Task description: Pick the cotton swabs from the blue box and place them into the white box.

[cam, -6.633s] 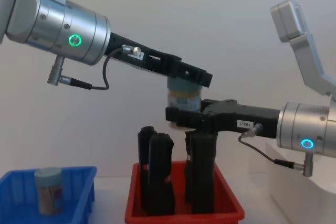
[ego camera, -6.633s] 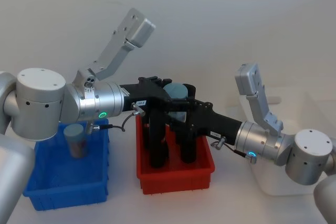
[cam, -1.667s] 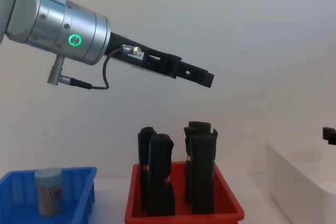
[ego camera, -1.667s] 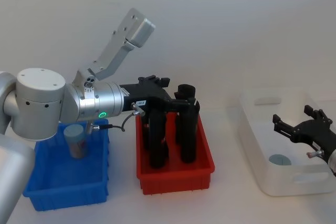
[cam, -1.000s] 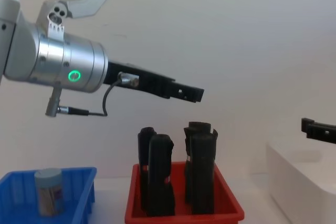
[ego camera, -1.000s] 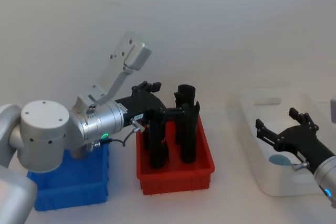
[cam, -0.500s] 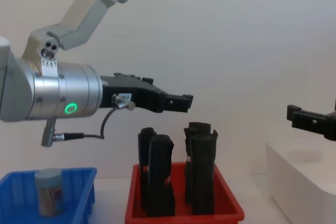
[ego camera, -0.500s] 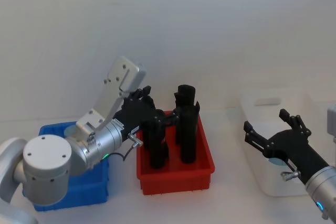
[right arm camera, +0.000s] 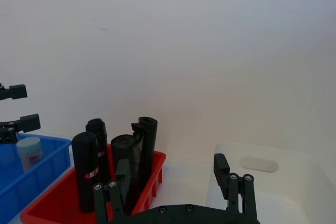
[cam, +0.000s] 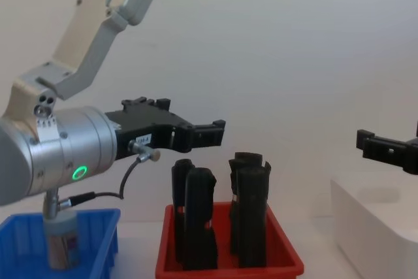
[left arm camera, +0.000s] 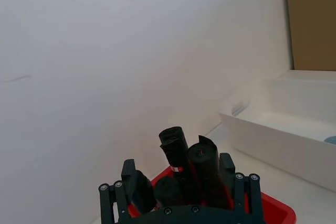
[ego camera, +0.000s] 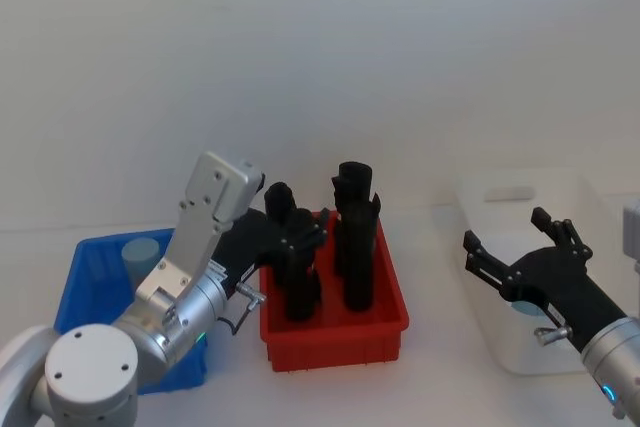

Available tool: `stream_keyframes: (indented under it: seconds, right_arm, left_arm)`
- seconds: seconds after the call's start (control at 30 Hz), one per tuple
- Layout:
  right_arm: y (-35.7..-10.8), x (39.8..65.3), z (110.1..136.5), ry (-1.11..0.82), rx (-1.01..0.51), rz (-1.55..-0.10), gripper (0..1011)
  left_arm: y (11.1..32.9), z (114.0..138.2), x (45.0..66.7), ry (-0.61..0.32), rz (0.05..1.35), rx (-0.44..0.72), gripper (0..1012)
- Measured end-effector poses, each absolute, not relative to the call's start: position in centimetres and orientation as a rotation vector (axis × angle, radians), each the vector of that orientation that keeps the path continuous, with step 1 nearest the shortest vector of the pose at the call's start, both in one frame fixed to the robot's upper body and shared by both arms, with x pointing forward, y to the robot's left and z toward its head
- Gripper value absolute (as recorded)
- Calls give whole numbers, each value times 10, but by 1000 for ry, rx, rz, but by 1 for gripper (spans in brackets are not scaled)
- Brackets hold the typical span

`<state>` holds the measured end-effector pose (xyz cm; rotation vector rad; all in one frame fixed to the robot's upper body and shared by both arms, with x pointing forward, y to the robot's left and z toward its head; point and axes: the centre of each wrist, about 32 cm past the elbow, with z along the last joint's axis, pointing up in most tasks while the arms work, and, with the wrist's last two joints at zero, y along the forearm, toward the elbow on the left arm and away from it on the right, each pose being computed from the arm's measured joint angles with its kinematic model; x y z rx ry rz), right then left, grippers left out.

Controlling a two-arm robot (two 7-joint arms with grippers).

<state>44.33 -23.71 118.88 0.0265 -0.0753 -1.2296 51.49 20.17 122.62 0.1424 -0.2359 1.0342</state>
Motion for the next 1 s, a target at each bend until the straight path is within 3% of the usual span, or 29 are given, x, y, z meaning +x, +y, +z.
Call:
stream_keyframes:
  seconds: [0.4, 1.0]
  right_arm:
    - [-237, 443, 1189, -75, 26, -1229, 1001]
    - [-237, 443, 1189, -75, 26, -1230, 1001]
  left_arm:
    - [199, 1206, 494, -265, 1116, 68, 1004]
    - [198, 1205, 492, -267, 1124, 60, 1004]
